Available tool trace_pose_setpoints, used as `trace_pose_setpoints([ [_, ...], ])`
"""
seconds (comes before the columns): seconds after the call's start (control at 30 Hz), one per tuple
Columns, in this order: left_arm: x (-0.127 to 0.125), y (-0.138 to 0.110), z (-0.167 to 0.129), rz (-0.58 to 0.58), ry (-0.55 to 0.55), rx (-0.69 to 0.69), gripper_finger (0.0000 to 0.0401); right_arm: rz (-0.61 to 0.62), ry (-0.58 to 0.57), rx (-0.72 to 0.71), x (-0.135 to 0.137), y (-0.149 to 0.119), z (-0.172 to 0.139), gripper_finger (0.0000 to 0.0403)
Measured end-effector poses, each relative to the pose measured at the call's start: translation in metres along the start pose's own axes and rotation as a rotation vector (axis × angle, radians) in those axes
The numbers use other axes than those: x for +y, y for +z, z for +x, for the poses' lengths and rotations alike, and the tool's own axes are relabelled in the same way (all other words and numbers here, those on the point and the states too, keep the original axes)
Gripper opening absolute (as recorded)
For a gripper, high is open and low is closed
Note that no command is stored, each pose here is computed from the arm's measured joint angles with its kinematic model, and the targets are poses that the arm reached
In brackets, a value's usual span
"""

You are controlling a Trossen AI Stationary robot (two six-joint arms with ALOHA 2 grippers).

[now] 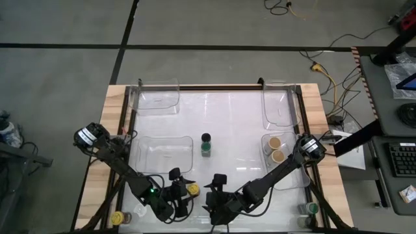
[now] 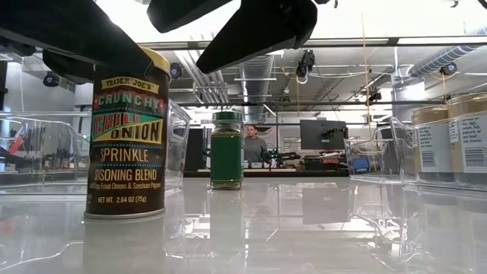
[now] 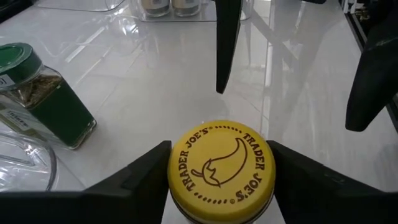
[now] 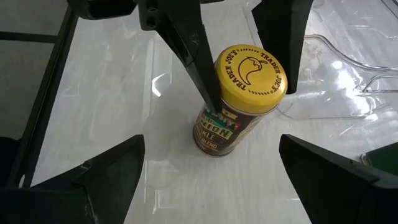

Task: Sort spices by type
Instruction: Put the top yellow spice bottle into the bottom left transparent bin

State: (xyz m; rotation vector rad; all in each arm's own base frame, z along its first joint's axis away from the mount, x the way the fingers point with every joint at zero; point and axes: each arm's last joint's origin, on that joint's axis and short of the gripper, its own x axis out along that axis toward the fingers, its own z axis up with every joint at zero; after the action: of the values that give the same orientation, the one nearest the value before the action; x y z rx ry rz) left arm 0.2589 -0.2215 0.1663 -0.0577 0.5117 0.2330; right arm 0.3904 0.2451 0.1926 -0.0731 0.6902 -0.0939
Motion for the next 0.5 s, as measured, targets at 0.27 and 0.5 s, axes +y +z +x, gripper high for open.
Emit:
trace_pose_setpoints([
  [0.27, 0.000, 0.004, -0.002, 0.021, -0.005, -0.006, 0.0235, 0.000, 0.000, 0.000, 0.000, 0.000, 0.000, 0.0364],
  [0.5, -0.011, 0.029, -0.008, 0.066, -0.031, -0.043, 0.0222, -0.014, 0.006, 0.014, 0.001, 0.000, -0.005, 0.0364],
])
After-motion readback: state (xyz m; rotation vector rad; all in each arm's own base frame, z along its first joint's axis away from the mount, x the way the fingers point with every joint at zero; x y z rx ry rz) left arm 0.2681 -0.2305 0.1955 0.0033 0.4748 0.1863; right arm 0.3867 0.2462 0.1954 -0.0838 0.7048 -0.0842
